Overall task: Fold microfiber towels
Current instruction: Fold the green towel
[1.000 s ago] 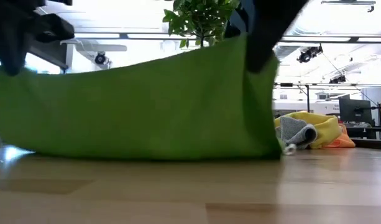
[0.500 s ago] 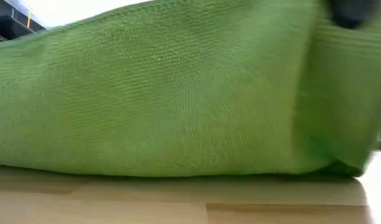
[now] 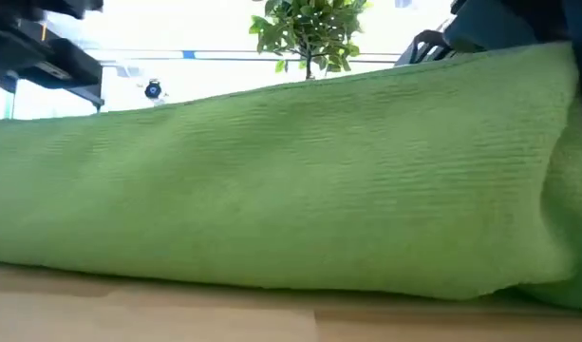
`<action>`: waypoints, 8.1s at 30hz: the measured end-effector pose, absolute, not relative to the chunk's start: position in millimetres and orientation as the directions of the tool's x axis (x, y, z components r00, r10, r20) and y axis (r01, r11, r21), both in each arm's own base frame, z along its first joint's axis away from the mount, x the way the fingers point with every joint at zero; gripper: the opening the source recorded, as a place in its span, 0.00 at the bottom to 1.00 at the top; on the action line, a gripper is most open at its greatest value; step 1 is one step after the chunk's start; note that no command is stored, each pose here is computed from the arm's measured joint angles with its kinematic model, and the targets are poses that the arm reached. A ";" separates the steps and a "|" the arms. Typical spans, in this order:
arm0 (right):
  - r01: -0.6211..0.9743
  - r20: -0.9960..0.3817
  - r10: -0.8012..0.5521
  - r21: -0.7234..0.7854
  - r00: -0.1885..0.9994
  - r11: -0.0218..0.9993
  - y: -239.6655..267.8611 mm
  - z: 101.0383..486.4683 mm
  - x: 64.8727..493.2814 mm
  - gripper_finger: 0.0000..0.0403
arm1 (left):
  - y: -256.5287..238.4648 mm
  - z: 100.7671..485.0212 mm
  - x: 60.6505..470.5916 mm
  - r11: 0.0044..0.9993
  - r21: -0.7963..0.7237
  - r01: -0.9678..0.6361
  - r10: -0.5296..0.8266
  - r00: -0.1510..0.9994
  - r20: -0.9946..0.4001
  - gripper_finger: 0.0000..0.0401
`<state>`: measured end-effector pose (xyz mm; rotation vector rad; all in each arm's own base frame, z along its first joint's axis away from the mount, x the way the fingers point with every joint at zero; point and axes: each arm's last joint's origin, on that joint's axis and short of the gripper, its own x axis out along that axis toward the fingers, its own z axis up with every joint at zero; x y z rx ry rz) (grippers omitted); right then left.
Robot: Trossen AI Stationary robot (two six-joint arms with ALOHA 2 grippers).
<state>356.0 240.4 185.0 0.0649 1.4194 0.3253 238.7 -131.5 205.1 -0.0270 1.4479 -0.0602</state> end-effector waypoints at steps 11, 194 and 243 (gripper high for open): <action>-0.242 -0.963 0.233 0.195 0.139 0.950 232.2 168.0 343.1 0.00 | -93.6 205.1 253.1 0.994 0.103 -0.027 0.106 0.155 -0.982 0.00; 0.950 -0.945 -0.201 0.212 0.259 0.230 144.3 130.6 270.9 0.52 | -84.7 158.5 249.6 0.955 -0.105 -0.278 -0.010 0.325 -0.946 0.29; 0.953 -0.956 -0.272 -0.179 -0.110 0.246 123.0 209.8 260.9 0.00 | -84.1 158.6 249.9 0.895 -0.141 -0.424 0.008 0.331 -0.944 0.29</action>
